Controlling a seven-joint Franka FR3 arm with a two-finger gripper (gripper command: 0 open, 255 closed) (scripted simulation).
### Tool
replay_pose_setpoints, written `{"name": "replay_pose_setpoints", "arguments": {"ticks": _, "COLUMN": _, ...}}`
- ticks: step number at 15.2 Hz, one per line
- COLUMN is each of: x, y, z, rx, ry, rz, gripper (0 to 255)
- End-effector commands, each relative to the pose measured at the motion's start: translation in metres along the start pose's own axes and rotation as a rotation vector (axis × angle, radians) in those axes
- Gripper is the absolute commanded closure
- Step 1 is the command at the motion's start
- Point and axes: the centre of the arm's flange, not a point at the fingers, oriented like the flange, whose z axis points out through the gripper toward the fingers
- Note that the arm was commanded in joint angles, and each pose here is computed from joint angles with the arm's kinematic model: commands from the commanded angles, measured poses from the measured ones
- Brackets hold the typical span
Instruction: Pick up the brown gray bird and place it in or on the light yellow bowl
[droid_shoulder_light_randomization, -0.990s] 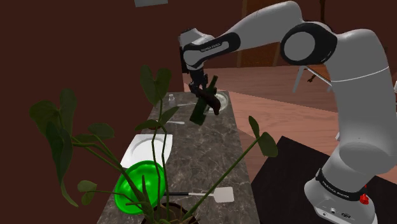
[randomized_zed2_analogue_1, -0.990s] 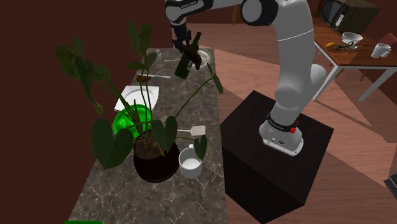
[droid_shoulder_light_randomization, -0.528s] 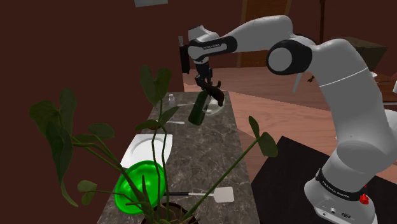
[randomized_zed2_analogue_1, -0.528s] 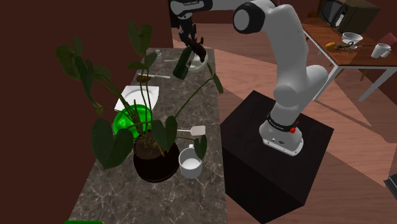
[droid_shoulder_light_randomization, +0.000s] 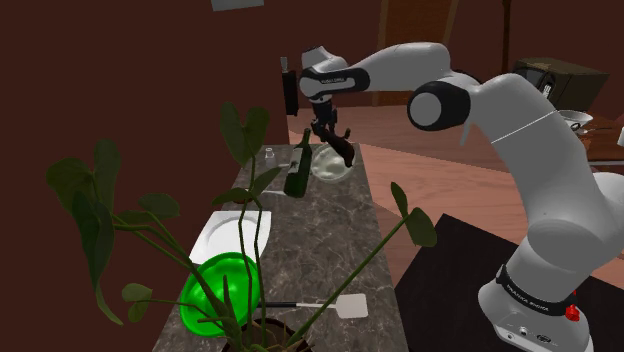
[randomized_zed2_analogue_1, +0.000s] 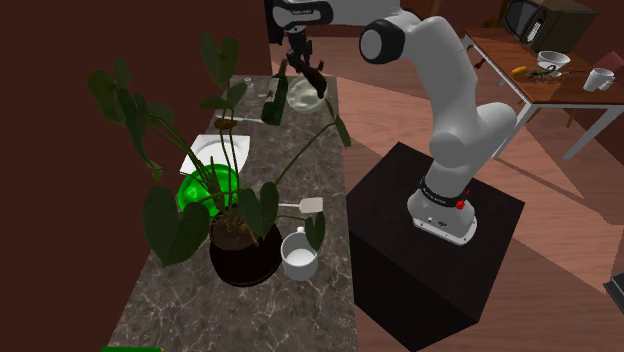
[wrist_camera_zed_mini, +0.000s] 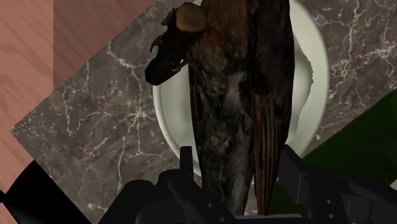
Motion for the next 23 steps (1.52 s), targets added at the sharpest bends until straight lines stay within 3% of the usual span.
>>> {"name": "replay_pose_setpoints", "arguments": {"ticks": 1, "x": 0.0, "y": -0.002, "z": 0.01, "rx": 0.0, "ry": 0.001, "rz": 0.0, "gripper": 255}}
{"name": "replay_pose_setpoints", "arguments": {"ticks": 10, "x": 0.004, "y": -0.008, "z": 0.056, "rx": 0.0, "ry": 0.001, "rz": 0.0, "gripper": 255}}
{"name": "replay_pose_setpoints", "arguments": {"ticks": 18, "x": 0.004, "y": -0.008, "z": 0.056, "rx": 0.0, "ry": 0.001, "rz": 0.0, "gripper": 255}}
{"name": "replay_pose_setpoints", "arguments": {"ticks": 19, "x": 0.003, "y": -0.008, "z": 0.055, "rx": 0.0, "ry": 0.001, "rz": 0.0, "gripper": 0}}
{"name": "replay_pose_setpoints", "arguments": {"ticks": 23, "x": 0.003, "y": -0.007, "z": 0.057, "rx": 0.0, "ry": 0.001, "rz": 0.0, "gripper": 0}}
